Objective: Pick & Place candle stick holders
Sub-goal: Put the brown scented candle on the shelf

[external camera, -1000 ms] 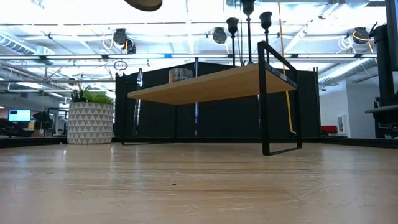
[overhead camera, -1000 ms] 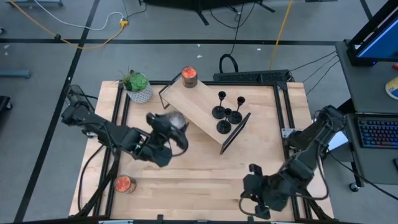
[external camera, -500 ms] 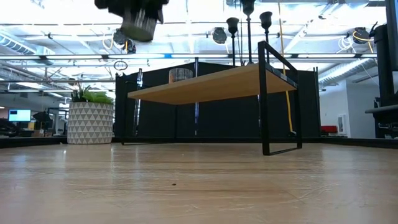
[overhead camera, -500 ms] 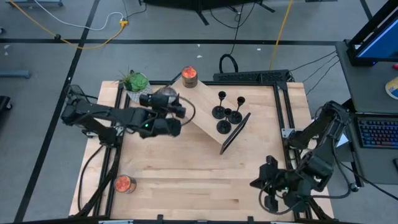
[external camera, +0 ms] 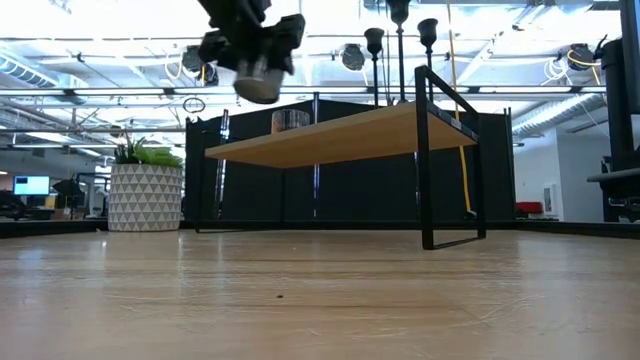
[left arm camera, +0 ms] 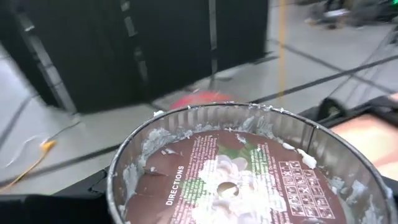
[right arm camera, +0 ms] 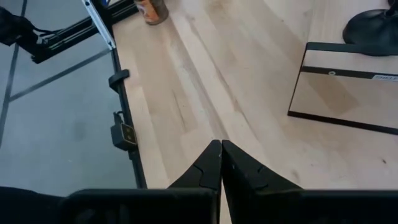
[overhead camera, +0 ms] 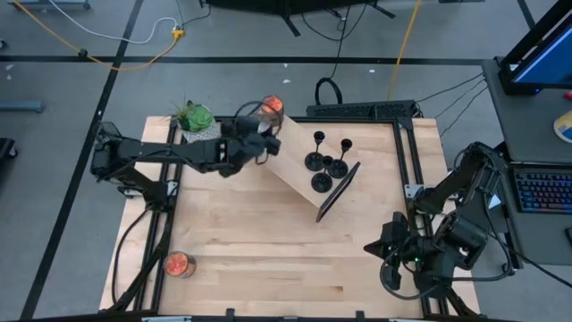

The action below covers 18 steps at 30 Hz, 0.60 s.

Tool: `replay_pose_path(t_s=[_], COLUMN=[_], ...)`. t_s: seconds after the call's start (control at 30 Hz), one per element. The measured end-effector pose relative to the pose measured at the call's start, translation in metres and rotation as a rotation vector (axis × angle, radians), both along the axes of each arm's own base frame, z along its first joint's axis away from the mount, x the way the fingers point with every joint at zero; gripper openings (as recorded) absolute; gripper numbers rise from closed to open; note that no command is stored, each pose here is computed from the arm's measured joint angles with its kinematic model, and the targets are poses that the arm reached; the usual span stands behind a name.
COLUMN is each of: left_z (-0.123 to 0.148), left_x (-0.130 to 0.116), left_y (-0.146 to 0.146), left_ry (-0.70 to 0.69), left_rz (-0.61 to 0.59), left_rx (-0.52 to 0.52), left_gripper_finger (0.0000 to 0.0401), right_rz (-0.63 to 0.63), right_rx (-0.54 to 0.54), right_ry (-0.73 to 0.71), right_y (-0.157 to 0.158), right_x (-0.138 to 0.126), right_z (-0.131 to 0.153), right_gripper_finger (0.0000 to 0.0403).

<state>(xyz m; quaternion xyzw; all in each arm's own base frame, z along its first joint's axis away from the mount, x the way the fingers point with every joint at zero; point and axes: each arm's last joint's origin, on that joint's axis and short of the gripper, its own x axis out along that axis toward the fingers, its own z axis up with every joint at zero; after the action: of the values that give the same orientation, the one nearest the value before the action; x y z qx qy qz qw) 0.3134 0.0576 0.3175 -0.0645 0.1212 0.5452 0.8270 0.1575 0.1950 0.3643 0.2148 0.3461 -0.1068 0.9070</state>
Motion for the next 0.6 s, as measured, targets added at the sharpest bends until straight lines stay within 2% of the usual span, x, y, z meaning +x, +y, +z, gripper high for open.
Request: replay_pose_path(t_s=[0.13,0.27,0.4,0.6], left_z=[-0.002,-0.014,-0.026,-0.053], left_x=[0.003,-0.001,-0.003,-0.015], left_y=[0.017,0.030,0.036,0.041], left_ry=[-0.078,-0.064,-0.079,-0.130], left_rz=[-0.042,-0.030,-0.068,-0.059], left_rx=[0.020,0.007,0.000,0.024], left_gripper_finger=[0.0341,0.0341,0.0341,0.0340], right_rz=[-0.002,-0.013,-0.018,-0.069], right_rx=[0.001,0.011,0.009,0.023], right_ry=[0.000,0.001,0.006,0.028], right_y=[0.000,0.000,-0.001,-0.004], right_x=[0.000,0.000,0.000,-0.002], right_z=[0.000,0.000,-0.001,-0.003], right_gripper_finger=[0.0002,0.0002,0.0002,0.0002])
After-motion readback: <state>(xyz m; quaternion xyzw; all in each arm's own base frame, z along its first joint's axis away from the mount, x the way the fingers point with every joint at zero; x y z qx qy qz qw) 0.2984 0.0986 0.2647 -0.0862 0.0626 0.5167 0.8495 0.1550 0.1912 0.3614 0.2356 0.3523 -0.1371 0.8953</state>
